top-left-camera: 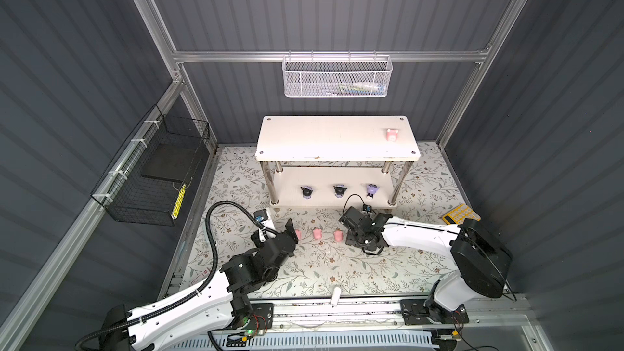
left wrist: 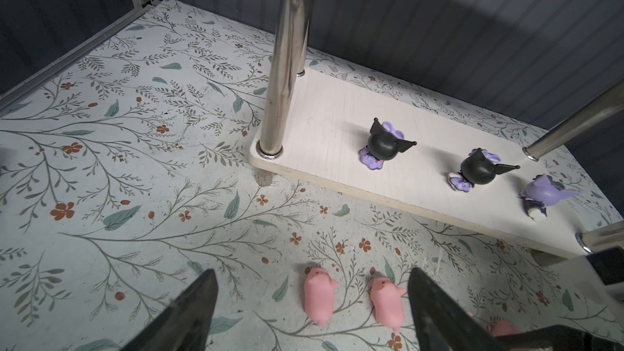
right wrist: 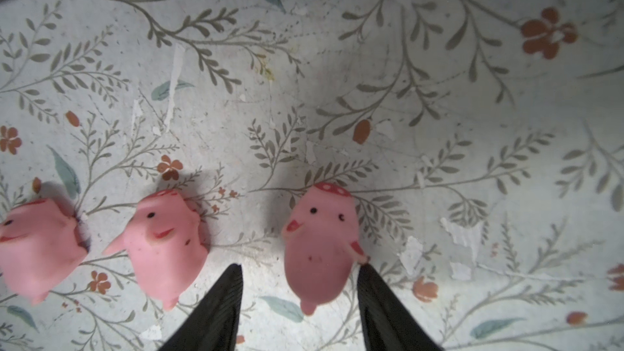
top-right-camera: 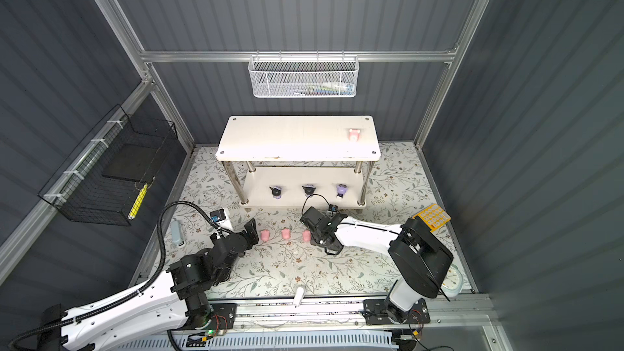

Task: Place and organize the plastic toys onto the shelf
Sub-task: 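Lower the right gripper and close it on the nearest pink pig, then lift the pink pig with the right gripper up over the top shelf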

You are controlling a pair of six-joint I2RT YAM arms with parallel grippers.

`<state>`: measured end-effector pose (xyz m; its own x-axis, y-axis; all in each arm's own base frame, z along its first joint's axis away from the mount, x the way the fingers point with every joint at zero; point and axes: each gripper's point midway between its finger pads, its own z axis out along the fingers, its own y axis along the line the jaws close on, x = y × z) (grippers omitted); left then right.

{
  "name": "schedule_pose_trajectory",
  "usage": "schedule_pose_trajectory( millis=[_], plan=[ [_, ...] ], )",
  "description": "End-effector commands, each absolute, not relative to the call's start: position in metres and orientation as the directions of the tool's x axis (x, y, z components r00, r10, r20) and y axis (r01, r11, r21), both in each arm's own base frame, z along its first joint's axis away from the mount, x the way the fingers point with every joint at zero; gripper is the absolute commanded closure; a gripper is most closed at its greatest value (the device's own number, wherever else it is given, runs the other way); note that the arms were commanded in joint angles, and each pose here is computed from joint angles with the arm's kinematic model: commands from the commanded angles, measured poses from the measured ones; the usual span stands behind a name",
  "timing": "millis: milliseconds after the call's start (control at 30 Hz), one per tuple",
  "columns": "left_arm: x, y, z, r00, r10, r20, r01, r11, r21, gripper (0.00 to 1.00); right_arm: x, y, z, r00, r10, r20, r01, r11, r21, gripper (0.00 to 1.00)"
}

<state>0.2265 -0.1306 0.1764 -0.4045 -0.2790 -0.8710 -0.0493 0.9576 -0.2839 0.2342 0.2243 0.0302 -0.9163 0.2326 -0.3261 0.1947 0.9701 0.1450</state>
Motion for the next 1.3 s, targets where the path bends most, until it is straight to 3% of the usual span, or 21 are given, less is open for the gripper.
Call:
schedule_pose_trajectory(
  millis=[0, 667, 1133, 1267],
  plan=[
    [0.226, -0.121, 0.17, -0.398, -0.273, -0.876, -0.082, 0.961, -0.262, 0.12, 0.232, 0.22, 0.021, -0.92, 0.238, -0.311, 0.209, 0.97, 0.123, 0.45],
    [0.226, -0.12, 0.166, -0.403, -0.278, -0.872, -0.087, 0.96, -0.266, 0.12, 0.237, 0.207, 0.007, -0.913, 0.224, -0.34, 0.219, 0.974, 0.052, 0.53],
    [0.227, -0.119, 0.166, -0.401, -0.28, -0.872, -0.09, 0.96, -0.267, 0.12, 0.237, 0.204, 0.017, -0.916, 0.181, -0.357, 0.184, 0.983, 0.028, 0.7],
    [0.228, -0.12, 0.167, -0.402, -0.281, -0.871, -0.086, 0.959, -0.27, 0.12, 0.231, 0.197, 0.035, -0.921, 0.145, -0.361, 0.146, 0.989, 0.024, 0.71]
  ],
)
